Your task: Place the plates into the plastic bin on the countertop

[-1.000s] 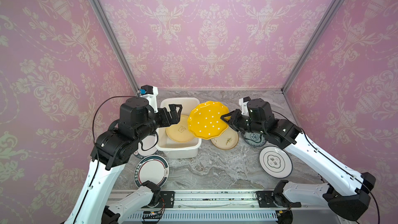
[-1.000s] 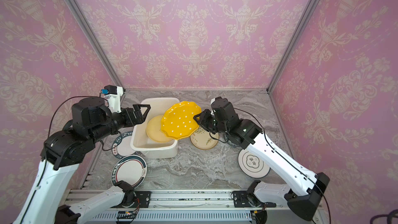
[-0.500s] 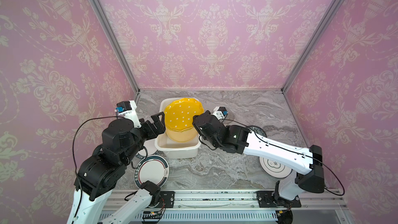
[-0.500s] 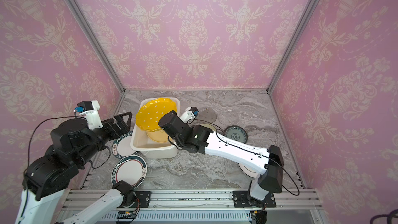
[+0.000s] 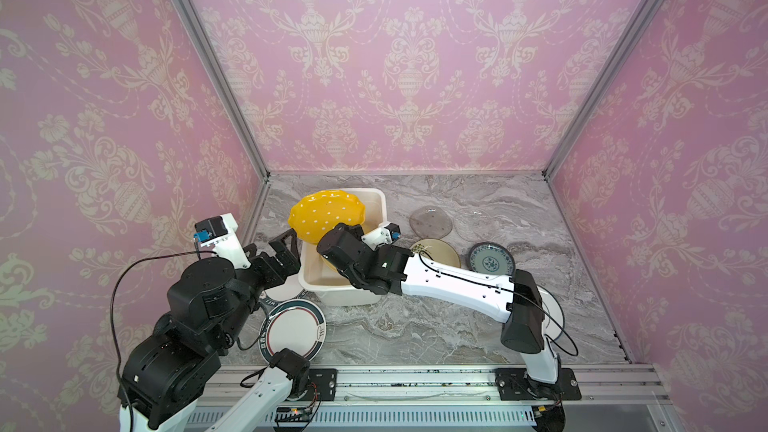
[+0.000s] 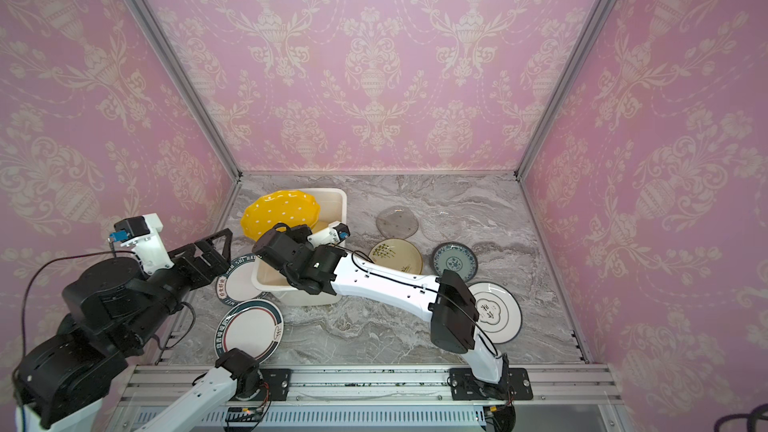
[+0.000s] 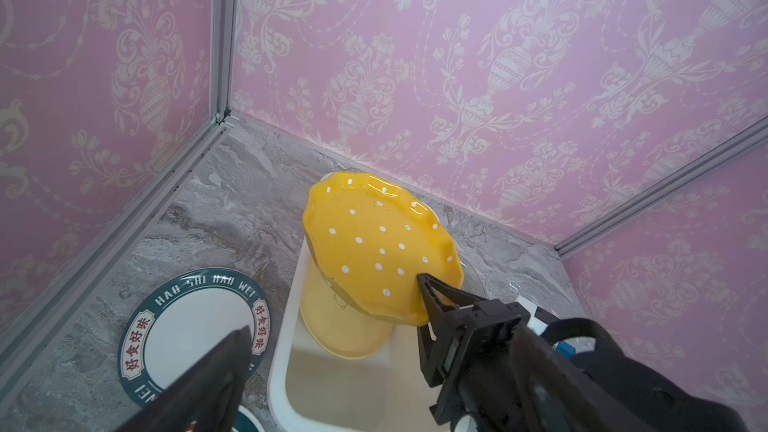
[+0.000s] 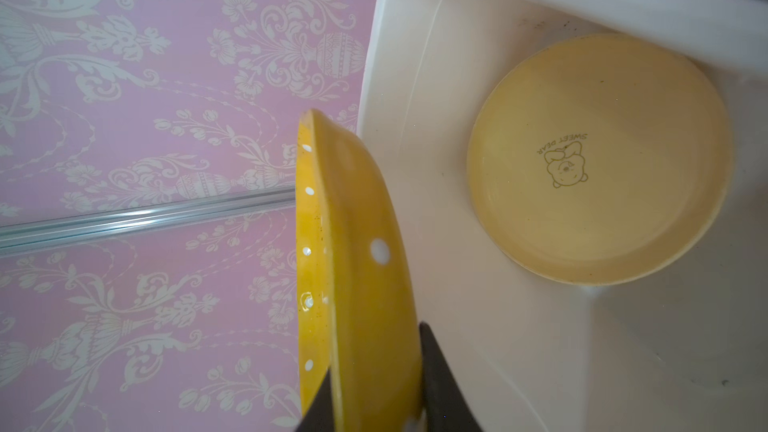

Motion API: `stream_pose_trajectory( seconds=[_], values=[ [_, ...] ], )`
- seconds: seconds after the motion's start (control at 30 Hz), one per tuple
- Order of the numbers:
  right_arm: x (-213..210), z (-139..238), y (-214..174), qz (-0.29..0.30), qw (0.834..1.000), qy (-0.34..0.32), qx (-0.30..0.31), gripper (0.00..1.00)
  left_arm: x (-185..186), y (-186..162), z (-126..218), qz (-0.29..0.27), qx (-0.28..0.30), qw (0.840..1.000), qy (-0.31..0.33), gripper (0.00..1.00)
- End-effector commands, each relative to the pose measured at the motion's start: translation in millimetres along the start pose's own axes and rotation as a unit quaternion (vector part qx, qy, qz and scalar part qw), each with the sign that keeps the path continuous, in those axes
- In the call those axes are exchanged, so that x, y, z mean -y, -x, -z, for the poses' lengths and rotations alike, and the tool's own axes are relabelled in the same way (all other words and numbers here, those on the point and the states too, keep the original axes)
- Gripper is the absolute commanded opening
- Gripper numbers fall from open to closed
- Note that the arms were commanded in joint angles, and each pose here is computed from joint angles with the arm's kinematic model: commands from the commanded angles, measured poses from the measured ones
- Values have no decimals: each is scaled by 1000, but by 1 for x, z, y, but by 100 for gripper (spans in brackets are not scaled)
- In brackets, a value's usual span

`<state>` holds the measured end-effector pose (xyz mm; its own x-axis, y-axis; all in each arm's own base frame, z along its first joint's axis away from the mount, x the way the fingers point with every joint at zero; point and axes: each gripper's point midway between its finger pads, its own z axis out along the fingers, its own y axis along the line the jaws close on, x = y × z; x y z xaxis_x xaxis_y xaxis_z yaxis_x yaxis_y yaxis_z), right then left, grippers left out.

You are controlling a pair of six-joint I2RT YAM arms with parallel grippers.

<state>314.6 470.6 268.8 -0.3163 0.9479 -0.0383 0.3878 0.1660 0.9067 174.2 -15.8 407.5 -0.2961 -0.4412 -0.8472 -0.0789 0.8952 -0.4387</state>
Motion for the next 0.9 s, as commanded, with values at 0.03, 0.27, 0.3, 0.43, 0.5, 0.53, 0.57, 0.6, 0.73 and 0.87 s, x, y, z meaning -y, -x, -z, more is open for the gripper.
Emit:
stream_pose_trajectory(
  seconds=[0.03, 0.27, 0.3, 0.43, 0.5, 0.53, 0.57, 0.6, 0.73, 0.87],
  values=[
    [-46, 17, 8, -88, 994, 62, 11, 7, -14, -4, 4, -26, -3, 999, 29, 99],
    [-13, 15, 23, -93, 994, 44, 25, 7, -16, -7, 3, -31, -8, 999, 33, 99],
    [-10, 15, 26, -92, 994, 43, 27, 7, -15, -8, 2, -31, -10, 999, 33, 99],
    [3, 15, 38, -92, 995, 34, 32, 7, -13, -10, -2, -31, -17, 999, 32, 99],
    [8, 14, 41, -94, 995, 31, 31, 7, -12, -11, -5, -32, -19, 999, 32, 99],
    [10, 13, 43, -94, 995, 30, 32, 7, -11, -11, -6, -31, -21, 999, 32, 99],
    [11, 12, 46, -93, 995, 27, 33, 7, -11, -11, -7, -32, -21, 999, 33, 99],
    [12, 12, 48, -89, 995, 25, 33, 7, -10, -11, -8, -32, -22, 999, 33, 99],
    [15, 7, 62, -77, 996, 15, 32, 7, -10, -10, -9, -35, -23, 998, 36, 99],
    [22, 3, 81, -58, 998, -3, 34, 8, -11, -11, -11, -39, -25, 998, 42, 99]
  ],
)
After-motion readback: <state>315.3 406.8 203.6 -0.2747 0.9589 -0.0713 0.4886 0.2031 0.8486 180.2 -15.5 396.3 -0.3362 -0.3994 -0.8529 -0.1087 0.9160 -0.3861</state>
